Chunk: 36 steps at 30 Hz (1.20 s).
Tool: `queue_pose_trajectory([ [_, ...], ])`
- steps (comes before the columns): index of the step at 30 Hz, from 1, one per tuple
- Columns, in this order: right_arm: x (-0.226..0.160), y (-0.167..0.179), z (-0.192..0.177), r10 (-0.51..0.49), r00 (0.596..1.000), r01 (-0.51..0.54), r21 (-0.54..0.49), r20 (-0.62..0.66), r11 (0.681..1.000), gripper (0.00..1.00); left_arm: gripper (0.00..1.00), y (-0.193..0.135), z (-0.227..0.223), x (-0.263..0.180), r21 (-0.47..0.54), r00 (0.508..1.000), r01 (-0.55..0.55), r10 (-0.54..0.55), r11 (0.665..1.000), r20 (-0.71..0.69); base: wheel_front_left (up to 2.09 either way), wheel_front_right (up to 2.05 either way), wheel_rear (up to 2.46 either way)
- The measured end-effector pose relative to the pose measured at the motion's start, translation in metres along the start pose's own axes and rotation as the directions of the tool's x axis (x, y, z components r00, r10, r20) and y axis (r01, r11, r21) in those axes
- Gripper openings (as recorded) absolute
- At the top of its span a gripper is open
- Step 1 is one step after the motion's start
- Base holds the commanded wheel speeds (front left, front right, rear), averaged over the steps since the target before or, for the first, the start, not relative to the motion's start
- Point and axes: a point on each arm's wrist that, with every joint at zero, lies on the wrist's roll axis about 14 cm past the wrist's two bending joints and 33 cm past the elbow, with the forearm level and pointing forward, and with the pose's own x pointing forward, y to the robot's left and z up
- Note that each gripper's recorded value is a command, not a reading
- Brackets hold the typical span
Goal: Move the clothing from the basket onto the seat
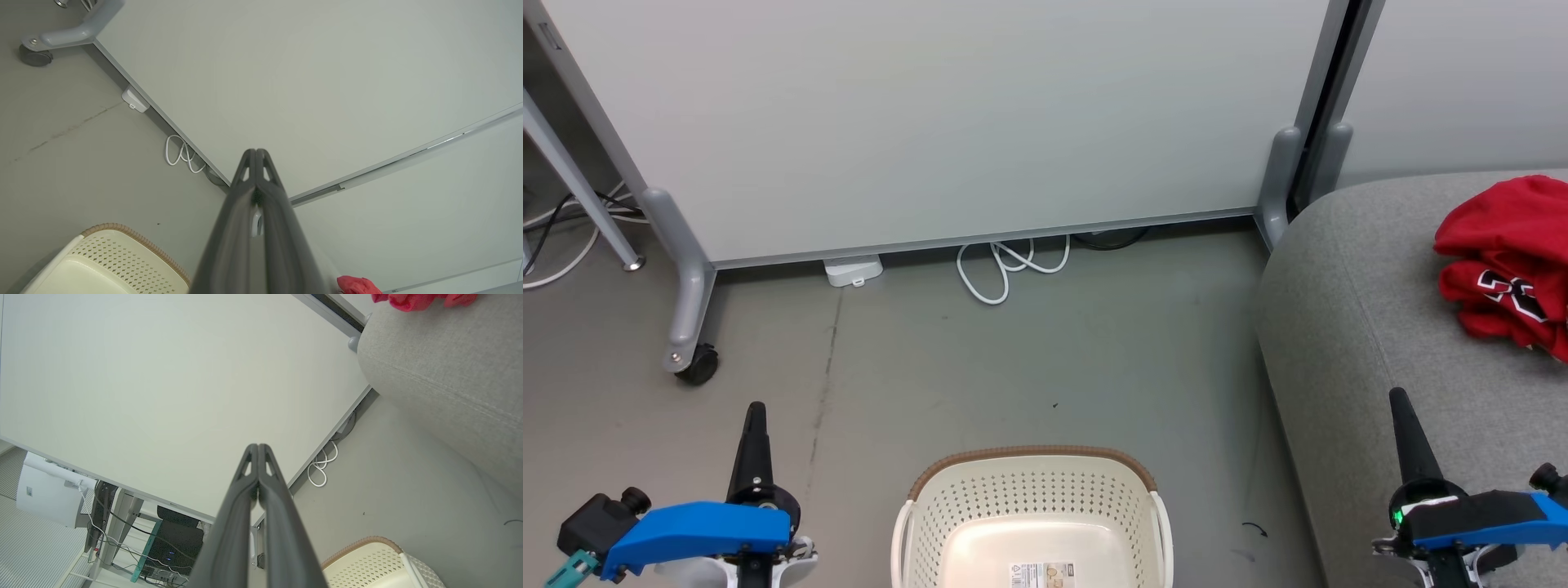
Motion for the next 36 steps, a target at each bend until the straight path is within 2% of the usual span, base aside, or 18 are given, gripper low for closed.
queue_pose_trajectory([
  [17,0.002,0.003,0.001,0.008,1.0,-0.006,0.173,-0.009,0.985,0.0,0.0,-0.005,0.003,0.003,-0.174,1.0,0.017,-0.018,0.985,-0.003,0.0,0.0,0.0],
  [36,0.003,0.006,0.003,0.025,1.0,-0.019,0.335,-0.013,0.942,0.0,0.0,-0.011,0.005,0.007,-0.332,0.999,0.039,-0.044,0.942,-0.007,0.0,0.0,0.0],
])
